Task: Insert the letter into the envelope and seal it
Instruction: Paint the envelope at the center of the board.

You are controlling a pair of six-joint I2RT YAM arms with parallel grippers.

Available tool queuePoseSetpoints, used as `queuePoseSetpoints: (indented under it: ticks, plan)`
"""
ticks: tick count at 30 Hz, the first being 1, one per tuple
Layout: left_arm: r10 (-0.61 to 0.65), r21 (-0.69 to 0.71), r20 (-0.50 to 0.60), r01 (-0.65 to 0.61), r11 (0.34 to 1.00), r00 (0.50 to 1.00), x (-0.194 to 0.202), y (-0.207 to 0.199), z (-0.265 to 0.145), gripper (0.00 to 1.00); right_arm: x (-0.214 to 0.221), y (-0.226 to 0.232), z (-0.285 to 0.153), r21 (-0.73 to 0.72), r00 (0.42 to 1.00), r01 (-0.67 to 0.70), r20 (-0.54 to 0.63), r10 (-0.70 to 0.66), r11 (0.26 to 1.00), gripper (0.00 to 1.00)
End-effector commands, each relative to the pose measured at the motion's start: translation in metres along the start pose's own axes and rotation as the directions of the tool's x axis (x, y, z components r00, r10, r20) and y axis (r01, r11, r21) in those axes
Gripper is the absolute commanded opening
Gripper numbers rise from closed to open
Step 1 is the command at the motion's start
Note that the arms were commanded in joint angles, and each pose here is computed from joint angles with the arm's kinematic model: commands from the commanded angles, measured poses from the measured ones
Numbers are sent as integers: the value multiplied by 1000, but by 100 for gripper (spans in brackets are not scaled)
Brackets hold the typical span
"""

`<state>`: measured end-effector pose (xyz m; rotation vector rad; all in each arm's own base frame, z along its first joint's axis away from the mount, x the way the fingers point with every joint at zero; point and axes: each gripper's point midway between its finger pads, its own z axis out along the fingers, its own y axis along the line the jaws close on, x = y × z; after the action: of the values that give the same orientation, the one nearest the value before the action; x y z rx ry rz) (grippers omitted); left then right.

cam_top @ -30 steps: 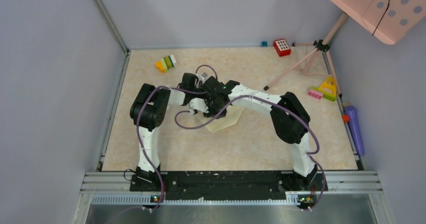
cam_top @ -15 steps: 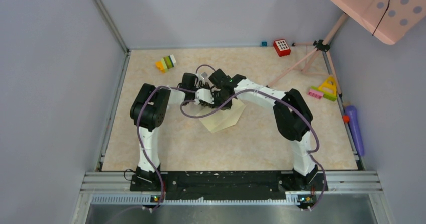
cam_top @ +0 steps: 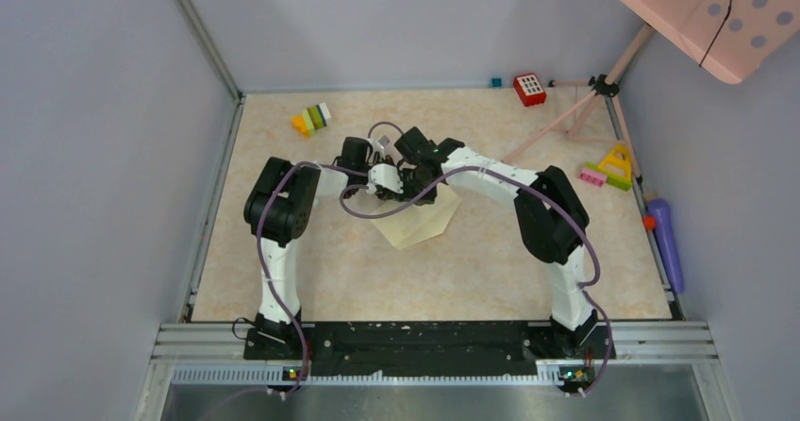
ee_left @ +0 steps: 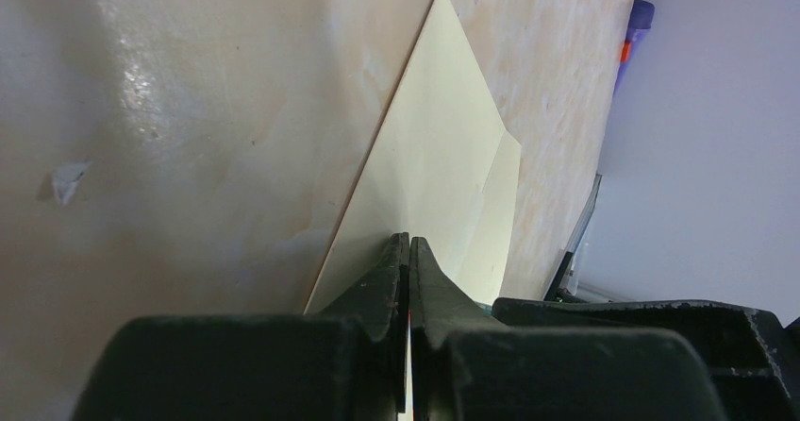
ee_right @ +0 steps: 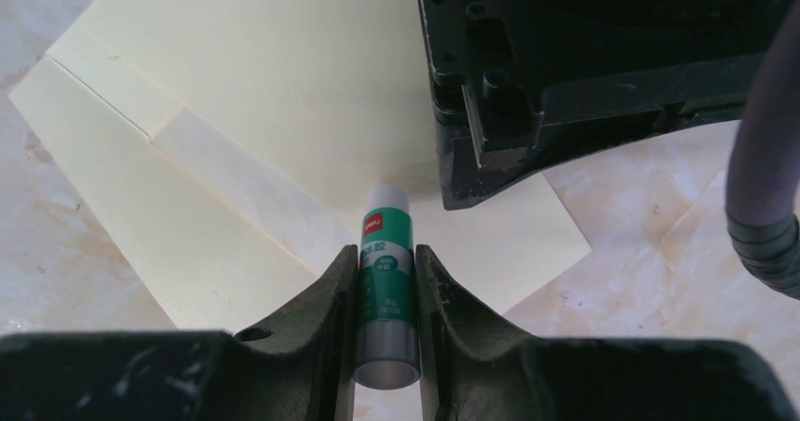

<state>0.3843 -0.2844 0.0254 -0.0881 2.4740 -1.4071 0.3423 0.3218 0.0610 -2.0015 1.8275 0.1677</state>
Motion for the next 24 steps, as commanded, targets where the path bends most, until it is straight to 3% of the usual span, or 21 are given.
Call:
queuePoseSetpoints:
  ticks: [1, 24]
  plan:
    - [-18, -147, 9, 19, 989, 1000, 12, 38, 3, 0, -12, 8, 4, -41, 999, 22, 36, -21, 999, 0]
    - [-18, -151, 13, 20, 988, 1000, 12, 38, 2, 0, -41, 42, 16, -121, 995, 70, 75, -61, 990, 0]
